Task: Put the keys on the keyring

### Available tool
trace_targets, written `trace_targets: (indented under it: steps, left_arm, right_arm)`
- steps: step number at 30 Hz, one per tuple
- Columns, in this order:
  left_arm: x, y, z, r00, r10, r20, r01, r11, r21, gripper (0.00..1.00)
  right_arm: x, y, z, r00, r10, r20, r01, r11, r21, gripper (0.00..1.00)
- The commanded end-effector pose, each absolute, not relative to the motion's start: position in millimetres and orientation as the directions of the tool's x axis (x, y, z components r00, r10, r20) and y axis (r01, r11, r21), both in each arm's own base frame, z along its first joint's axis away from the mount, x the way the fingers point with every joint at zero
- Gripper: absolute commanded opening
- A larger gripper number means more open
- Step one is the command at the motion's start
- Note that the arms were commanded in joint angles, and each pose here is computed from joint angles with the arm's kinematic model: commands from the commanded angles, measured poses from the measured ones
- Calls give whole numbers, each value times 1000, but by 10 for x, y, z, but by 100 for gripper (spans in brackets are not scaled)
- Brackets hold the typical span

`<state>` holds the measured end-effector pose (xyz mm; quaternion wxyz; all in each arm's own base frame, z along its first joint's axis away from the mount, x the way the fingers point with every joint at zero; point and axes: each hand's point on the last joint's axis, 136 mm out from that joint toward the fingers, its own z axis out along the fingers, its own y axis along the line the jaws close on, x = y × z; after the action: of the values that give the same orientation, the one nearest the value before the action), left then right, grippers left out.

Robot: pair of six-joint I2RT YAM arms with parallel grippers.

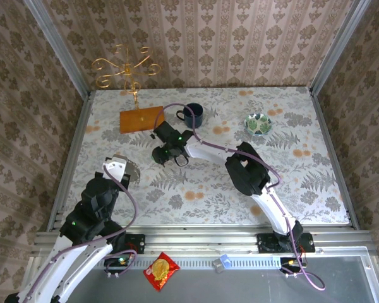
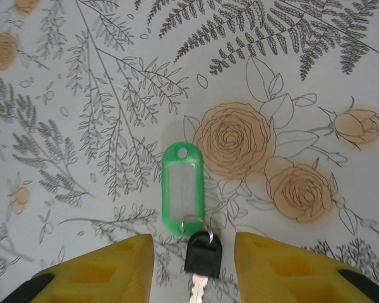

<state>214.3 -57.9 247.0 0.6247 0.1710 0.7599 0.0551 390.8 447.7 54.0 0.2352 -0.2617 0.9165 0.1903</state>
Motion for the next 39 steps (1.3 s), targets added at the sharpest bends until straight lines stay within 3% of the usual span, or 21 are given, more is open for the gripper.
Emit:
trace_targets:
  steps: [1,9,16,28,39]
  left_arm:
    - [2133,-578,2574,-128,293,-948,185,946,267,0]
    - [2150,-603,2544,-124,298,-946,192,943,272,0]
    - [2150,-616,2542,-122,294,-948,197,943,267,0]
    - [2148,-637,2567,-117,290,-950,208,942,262,0]
    - [2143,-890,2540,-102,303,-947,335,907,254,0]
  right_arm:
    - [3951,4462,455,-742,-432,-512,-576,802,157,40]
    - [3840,4575,284,-708,-518,-480,-635,765,111,39]
    - [3775,4628,281,-694,-543,-472,-658,744,111,31]
    - [3694,4507,473,-689,-559,-462,-665,740,96,1]
    - [3217,3854,1020,-672,-526,-521,-653,752,84,0]
